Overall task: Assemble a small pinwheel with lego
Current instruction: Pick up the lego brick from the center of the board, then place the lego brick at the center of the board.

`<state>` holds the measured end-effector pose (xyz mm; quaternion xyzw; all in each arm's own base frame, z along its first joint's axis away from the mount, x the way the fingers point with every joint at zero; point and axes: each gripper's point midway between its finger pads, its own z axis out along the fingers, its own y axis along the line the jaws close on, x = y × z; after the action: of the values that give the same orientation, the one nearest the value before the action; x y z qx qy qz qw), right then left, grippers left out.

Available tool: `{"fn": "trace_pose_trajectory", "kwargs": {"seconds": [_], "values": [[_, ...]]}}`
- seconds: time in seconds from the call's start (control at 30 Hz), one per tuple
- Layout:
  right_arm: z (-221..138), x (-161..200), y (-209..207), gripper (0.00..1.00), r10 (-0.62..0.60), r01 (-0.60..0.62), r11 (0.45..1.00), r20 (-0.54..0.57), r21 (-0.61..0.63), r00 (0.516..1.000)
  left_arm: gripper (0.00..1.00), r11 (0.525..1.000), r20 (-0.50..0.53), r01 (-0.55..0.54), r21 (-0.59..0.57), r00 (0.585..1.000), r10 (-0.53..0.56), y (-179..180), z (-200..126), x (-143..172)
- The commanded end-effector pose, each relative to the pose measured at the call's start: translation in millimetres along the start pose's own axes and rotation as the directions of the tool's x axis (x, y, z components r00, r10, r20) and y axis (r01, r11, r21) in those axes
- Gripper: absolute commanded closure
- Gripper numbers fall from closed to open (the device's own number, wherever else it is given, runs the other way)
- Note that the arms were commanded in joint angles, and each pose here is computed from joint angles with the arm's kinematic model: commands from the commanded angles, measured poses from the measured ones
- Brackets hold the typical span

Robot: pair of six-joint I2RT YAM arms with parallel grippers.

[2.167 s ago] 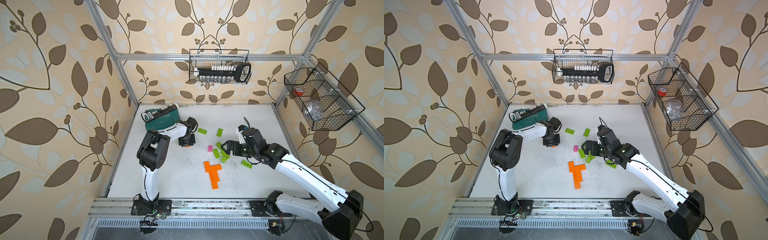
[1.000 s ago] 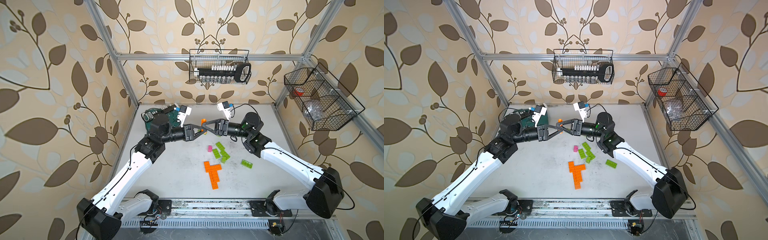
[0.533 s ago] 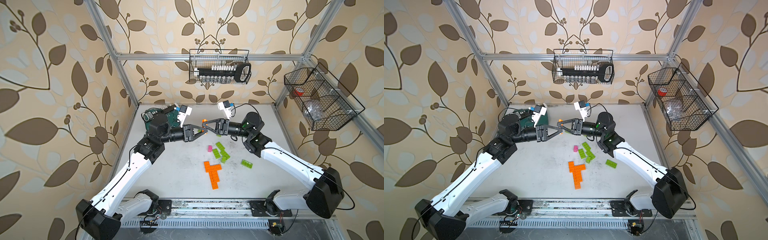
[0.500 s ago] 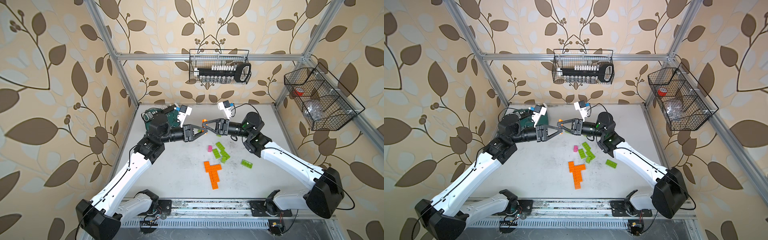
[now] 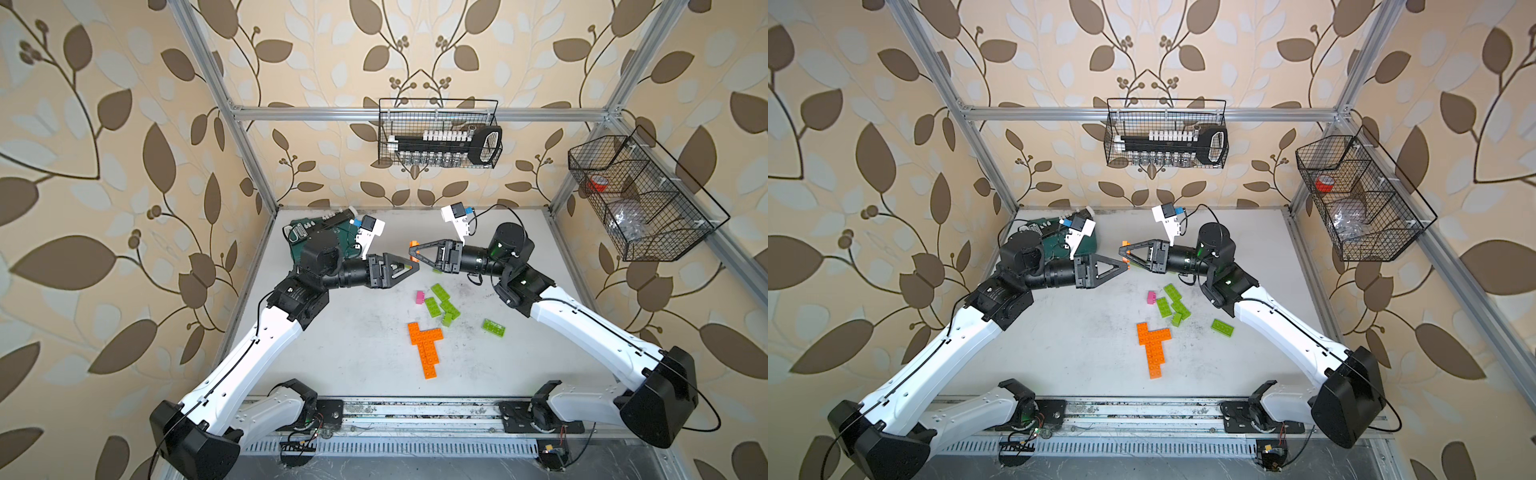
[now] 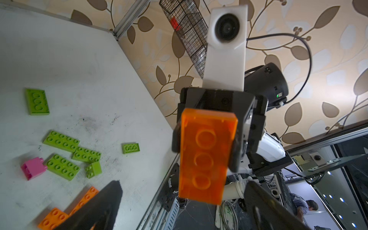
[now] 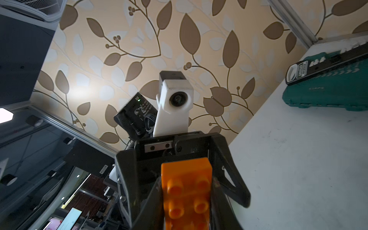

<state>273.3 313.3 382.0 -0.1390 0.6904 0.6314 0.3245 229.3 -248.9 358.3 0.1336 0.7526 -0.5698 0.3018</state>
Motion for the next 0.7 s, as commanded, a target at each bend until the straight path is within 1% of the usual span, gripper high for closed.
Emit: {"fn": "trace_pose_trajectory", "kwargs": {"seconds": [0.0, 0.03, 0.1, 0.17, 0.2, 0.23, 0.3, 0.33, 0.4, 0.47, 0.5, 0.57, 0.6, 0.67], "values": [[-14.8, 11.2, -47.5, 0.95, -0.095, 0.109, 0.961, -0.065, 0.256, 0.993, 0.01, 0.976, 0.025, 0.001, -0.216, 1.0, 0.005, 29.7, -23.0, 17.5], [-16.1, 18.9, -59.8, 0.95, -0.119, 0.147, 0.94, -0.108, 0.307, 0.987, 0.01, 0.96, 0.036, 0.02, -0.28, 0.999, -0.01, 41.6, -29.6, 22.0], [-18.2, 42.9, -88.3, 0.95, -0.152, 0.24, 0.878, -0.233, 0.414, 0.961, 0.01, 0.892, 0.082, 0.09, -0.443, 0.995, -0.059, 75.0, -49.4, 30.8], [-14.8, 67.5, -104.3, 0.95, -0.153, 0.308, 0.841, -0.35, 0.445, 0.924, 0.01, 0.82, 0.13, 0.162, -0.549, 0.986, -0.108, 102.0, -68.1, 36.9], [-11.1, 82.1, -109.9, 0.95, -0.148, 0.342, 0.829, -0.417, 0.443, 0.897, 0.01, 0.788, 0.156, 0.203, -0.581, 0.978, -0.137, 113.0, -77.0, 38.4], [-8.0, 93.1, -114.2, 0.95, -0.148, 0.374, 0.817, -0.468, 0.438, 0.871, 0.01, 0.769, 0.177, 0.234, -0.595, 0.971, -0.159, 120.1, -82.9, 38.9], [1.9, 128.4, -121.5, 0.95, -0.151, 0.466, 0.787, -0.606, 0.404, 0.781, 0.01, 0.727, 0.231, 0.297, -0.618, 0.954, -0.193, 132.5, -96.9, 36.1], [5.3, 140.8, -125.7, 0.95, -0.156, 0.506, 0.769, -0.653, 0.391, 0.741, 0.01, 0.713, 0.252, 0.318, -0.625, 0.947, -0.201, 136.6, -101.8, 34.6], [8.7, 170.9, -138.6, 0.94, -0.152, 0.6, 0.722, -0.767, 0.345, 0.624, 0.01, 0.68, 0.291, 0.352, -0.643, 0.934, -0.207, 142.4, -113.5, 30.5], [11.6, 195.1, -149.0, 0.94, -0.154, 0.685, 0.669, -0.848, 0.287, 0.506, 0.01, 0.646, 0.316, 0.375, -0.665, 0.925, -0.211, 148.2, -122.3, 29.1], [13.0, 207.3, -153.9, 0.94, -0.16, 0.726, 0.642, -0.882, 0.249, 0.444, 0.01, 0.63, 0.325, 0.385, -0.674, 0.921, -0.214, 150.5, -126.1, 29.2], [14.6, 227.1, -162.4, 0.94, -0.16, 0.774, 0.607, -0.926, 0.181, 0.342, 0.01, 0.611, 0.338, 0.394, -0.686, 0.917, -0.212, 152.8, -131.2, 29.6], [16.4, 236.3, -164.6, 0.93, -0.163, 0.785, 0.601, -0.939, 0.149, 0.302, 0.01, 0.601, 0.342, 0.397, -0.694, 0.916, -0.21, 154.0, -133.6, 30.3], [20.1, 252.0, -168.8, 0.93, -0.173, 0.797, 0.596, -0.955, 0.092, 0.24, 0.01, 0.582, 0.351, 0.403, -0.706, 0.913, -0.208, 156.1, -137.7, 32.1]]}}
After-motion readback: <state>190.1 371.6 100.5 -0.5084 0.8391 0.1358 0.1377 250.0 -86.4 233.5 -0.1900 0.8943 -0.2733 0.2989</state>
